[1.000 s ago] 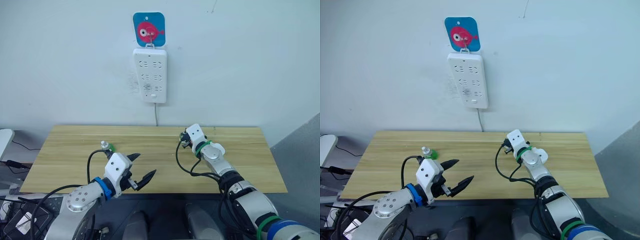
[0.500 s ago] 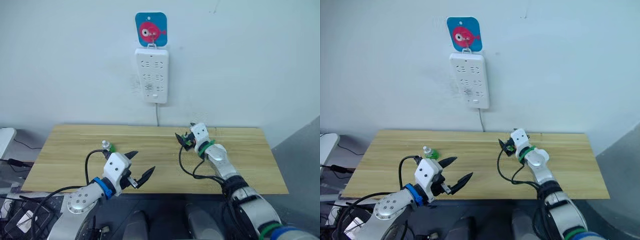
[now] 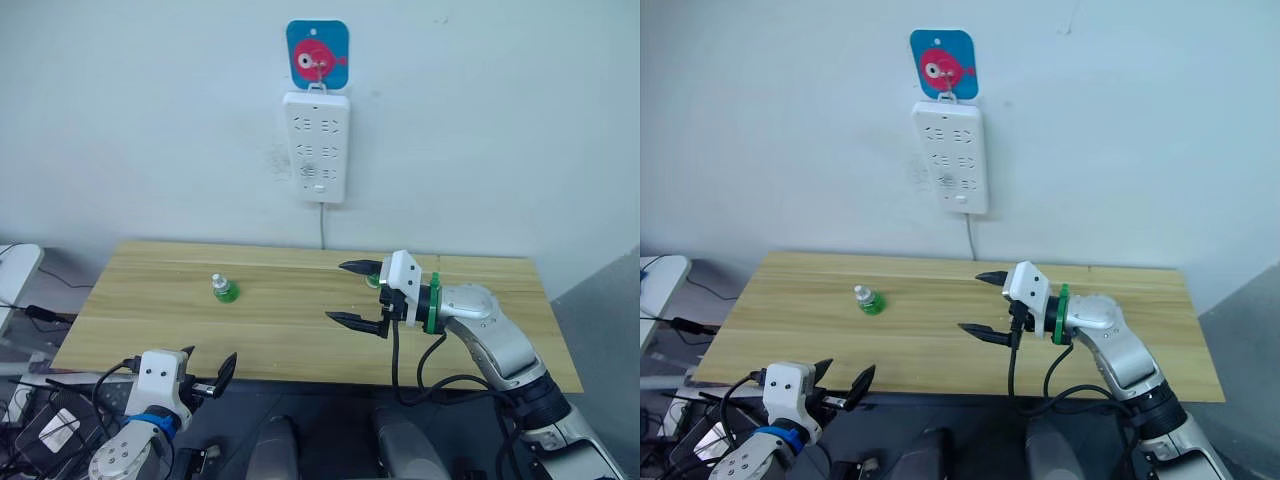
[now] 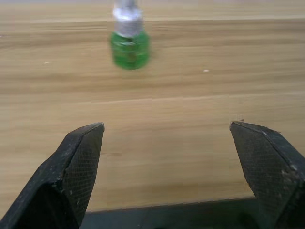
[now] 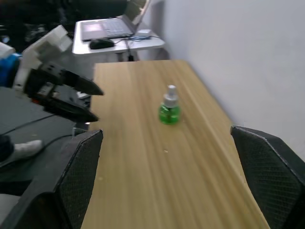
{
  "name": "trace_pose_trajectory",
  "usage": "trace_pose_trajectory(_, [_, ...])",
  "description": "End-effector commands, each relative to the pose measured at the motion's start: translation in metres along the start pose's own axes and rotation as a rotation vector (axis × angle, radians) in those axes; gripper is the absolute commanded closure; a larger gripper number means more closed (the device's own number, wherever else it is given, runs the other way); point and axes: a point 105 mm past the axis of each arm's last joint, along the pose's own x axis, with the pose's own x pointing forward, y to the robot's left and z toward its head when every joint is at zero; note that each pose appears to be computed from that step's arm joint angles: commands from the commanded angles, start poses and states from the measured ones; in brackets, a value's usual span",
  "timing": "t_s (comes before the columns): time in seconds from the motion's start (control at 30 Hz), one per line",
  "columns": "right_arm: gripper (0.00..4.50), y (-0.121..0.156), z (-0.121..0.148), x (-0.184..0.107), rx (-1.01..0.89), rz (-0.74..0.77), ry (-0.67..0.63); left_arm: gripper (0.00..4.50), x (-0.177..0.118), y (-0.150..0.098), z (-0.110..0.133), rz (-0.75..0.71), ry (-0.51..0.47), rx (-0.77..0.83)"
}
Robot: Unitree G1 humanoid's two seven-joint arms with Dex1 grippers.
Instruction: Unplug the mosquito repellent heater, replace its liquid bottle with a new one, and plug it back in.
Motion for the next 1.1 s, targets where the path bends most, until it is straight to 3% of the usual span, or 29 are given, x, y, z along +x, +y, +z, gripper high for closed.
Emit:
trace_pose_trajectory(0.03, [0.03, 0.008, 0.011, 0.007, -0.052, 0.028, 0.011, 0.0, 0.01, 0.016, 0.012, 0.071, -0.057, 0.041])
trace_pose_trajectory(0.33, [0.03, 0.012, 0.032, 0.012, -0.022, -0.021, 0.062, 0.0, 0.061, 0.031, 0.031, 0.071, -0.124, 0.066])
trace_pose_trajectory(0.5, [0.03, 0.009, 0.027, 0.002, 0.02, -0.06, 0.103, 0.0, 0.09, 0.027, 0.042, 0.04, -0.163, 0.069])
trace_pose_trajectory(0.73, [0.03, 0.013, 0.02, -0.005, 0.042, -0.063, 0.137, 0.0, 0.114, 0.021, 0.052, 0.032, -0.204, 0.06])
trace_pose_trajectory(0.9, [0.03, 0.014, 0.02, -0.006, 0.049, -0.065, 0.141, 0.0, 0.115, 0.015, 0.05, 0.005, -0.211, 0.066])
trace_pose_trajectory(1.1, [0.0, 0.005, 0.021, -0.006, 0.046, -0.084, 0.138, 1.81, 0.108, 0.016, 0.04, 0.002, -0.192, 0.111])
